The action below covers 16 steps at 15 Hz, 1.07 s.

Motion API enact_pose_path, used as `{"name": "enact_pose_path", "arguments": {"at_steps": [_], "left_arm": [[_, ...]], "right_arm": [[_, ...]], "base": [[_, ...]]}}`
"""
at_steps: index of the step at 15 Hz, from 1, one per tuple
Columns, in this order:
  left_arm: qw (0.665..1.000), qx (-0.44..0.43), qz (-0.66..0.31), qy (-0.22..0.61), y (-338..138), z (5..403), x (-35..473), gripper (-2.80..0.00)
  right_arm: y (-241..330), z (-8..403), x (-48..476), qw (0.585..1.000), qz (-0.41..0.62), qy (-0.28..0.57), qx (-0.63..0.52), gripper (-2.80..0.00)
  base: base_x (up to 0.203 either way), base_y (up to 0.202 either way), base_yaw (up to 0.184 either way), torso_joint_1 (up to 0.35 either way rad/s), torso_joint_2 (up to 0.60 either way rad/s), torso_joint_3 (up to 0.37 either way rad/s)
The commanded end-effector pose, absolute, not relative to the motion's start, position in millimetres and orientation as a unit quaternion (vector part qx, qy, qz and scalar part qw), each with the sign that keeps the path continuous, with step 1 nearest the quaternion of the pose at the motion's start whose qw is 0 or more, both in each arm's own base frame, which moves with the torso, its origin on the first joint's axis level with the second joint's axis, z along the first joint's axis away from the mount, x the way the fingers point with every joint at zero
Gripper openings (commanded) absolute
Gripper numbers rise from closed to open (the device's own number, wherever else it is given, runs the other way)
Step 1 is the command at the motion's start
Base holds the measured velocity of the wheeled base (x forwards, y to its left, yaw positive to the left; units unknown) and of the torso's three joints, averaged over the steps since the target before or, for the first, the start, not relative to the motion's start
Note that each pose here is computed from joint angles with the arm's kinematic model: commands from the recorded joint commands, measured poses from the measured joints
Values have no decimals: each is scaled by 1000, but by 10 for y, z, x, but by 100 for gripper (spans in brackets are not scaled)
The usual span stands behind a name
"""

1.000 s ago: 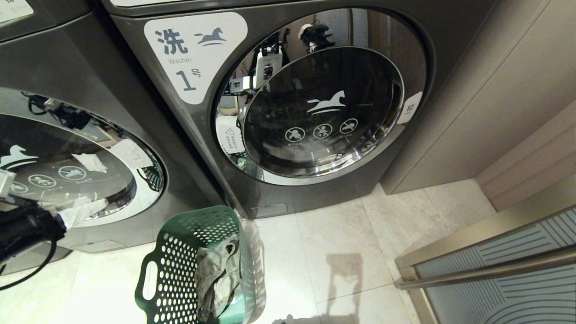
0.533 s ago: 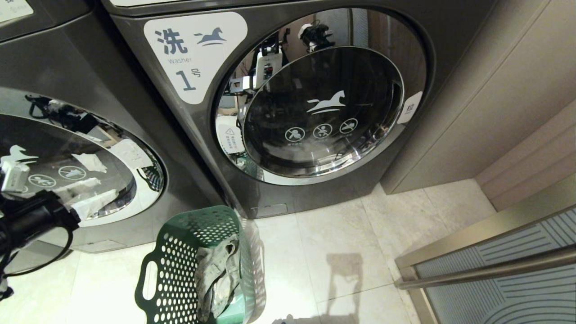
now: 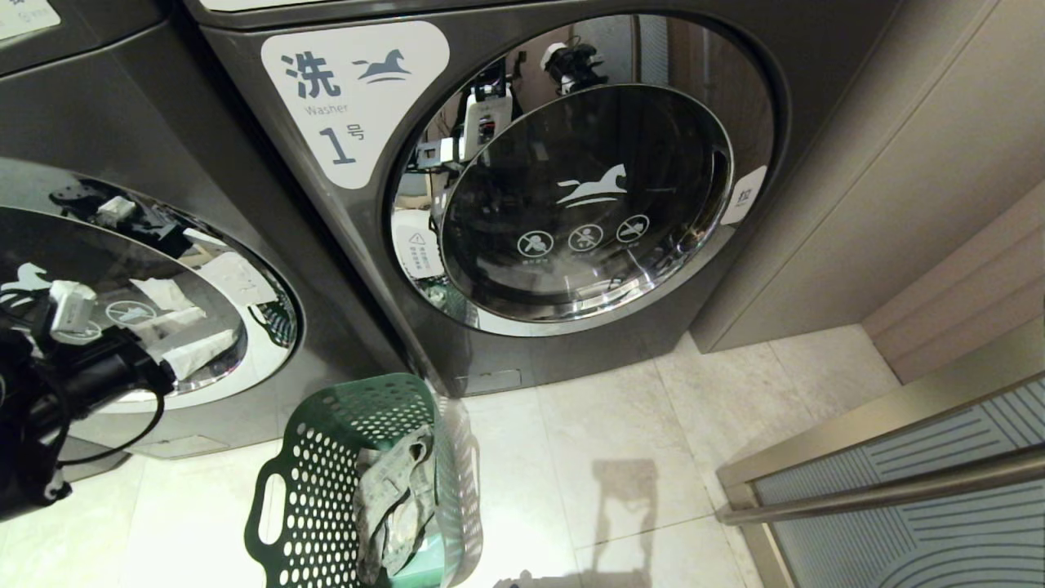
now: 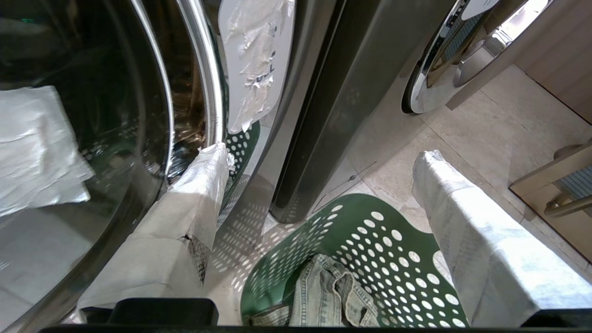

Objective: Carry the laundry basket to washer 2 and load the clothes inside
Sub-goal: Open the lid of the washing machine

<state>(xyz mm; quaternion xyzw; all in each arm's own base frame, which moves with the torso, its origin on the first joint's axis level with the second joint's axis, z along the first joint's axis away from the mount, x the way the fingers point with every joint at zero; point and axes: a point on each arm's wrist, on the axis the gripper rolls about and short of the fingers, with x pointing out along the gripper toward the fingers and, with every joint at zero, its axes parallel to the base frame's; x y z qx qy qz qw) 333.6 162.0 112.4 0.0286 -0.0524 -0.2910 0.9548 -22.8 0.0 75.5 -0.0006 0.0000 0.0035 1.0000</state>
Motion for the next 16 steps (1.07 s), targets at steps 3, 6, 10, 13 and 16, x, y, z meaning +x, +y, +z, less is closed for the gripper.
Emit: {"name": "enact_pose_path", "arguments": {"at_steps": [3, 6, 10, 13, 16], "left_arm": [[950, 50, -300, -74, 1636, 1139, 3546, 0], [948, 52, -303, -80, 1624, 1144, 3622, 0], [942, 59, -317, -89, 1549, 1138, 3766, 0], [939, 57, -326, -91, 1436, 1105, 3853, 0], [940, 61, -317, -105, 1390, 1101, 3986, 0]], "right_arm": [[0, 755, -227, 1000, 4, 1, -1, -280], [0, 755, -227, 1000, 4, 1, -1, -280], [0, 755, -227, 1000, 3, 1, -1, -280], [0, 755, -227, 1000, 3, 1, -1, -280], [0, 755, -227, 1000, 4, 1, -1, -280]], "base": [[0, 0, 0, 0, 0, 0], [0, 0, 0, 0, 0, 0], [0, 0, 0, 0, 0, 0], [0, 0, 0, 0, 0, 0], [0, 0, 0, 0, 0, 0]]}}
